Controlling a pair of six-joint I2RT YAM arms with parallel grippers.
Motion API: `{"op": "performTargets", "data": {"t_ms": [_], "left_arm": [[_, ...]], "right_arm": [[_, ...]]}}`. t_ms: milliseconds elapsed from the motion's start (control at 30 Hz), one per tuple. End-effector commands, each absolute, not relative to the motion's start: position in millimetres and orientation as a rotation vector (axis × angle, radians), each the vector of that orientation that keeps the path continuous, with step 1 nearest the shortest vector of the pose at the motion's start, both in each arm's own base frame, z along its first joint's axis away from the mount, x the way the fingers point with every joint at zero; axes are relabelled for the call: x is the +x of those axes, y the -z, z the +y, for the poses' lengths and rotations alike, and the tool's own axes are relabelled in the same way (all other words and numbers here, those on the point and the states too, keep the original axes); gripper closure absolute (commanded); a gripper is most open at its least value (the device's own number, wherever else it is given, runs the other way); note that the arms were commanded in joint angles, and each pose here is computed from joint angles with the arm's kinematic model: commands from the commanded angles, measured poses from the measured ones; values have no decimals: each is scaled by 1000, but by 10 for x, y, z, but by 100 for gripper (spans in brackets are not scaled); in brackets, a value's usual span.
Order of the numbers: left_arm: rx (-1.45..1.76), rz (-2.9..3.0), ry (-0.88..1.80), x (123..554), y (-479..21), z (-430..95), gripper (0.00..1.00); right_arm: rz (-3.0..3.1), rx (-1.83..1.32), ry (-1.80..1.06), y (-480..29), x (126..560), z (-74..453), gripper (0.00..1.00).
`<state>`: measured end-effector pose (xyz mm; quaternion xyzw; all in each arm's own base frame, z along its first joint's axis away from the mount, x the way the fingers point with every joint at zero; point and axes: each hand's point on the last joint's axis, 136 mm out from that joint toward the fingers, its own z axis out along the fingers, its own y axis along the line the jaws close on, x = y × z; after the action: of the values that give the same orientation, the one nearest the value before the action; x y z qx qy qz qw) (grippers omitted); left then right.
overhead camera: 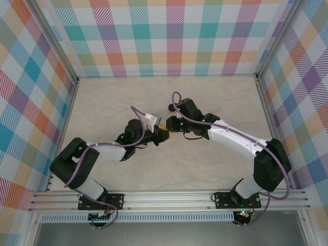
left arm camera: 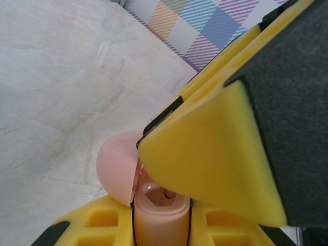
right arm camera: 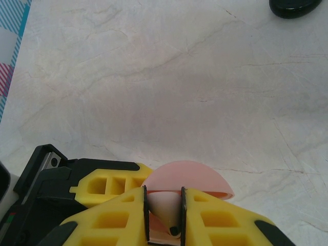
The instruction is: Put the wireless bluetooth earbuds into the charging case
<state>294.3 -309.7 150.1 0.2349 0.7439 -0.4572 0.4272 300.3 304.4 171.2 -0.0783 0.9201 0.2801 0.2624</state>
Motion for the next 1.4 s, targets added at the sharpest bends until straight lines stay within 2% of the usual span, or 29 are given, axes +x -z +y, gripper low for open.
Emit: {"op": "performTargets", "data": {"t_ms": [0, 100, 433, 667, 867, 1067, 1367], "left_arm": [[588, 1718, 1161, 2981, -1937, -3148, 89], [590, 1711, 1163, 2978, -1970, -3149, 89], [612, 1709, 1163, 2961, -1990, -3160, 89], [630, 1708, 1144, 2939, -2011, -3143, 89], [663, 1688, 1145, 2866, -2115, -3127, 89], [745, 1653, 1184, 2721, -2293, -3154, 89], [872, 1517, 1310, 2454, -2699, -3224, 89]], "right_arm": [[2505, -215, -763, -1670, 2958, 3058, 78], [2502, -213, -760, -1685, 2954, 3042, 76], [2484, -206, -743, -1786, 2960, 2998, 59], [2436, -197, -705, -2006, 2962, 2882, 56], [2414, -179, -646, -2188, 3012, 2606, 56], [2426, -108, -694, -2135, 3069, 2278, 59], [2466, -229, -886, -1973, 2993, 2339, 72]]}}
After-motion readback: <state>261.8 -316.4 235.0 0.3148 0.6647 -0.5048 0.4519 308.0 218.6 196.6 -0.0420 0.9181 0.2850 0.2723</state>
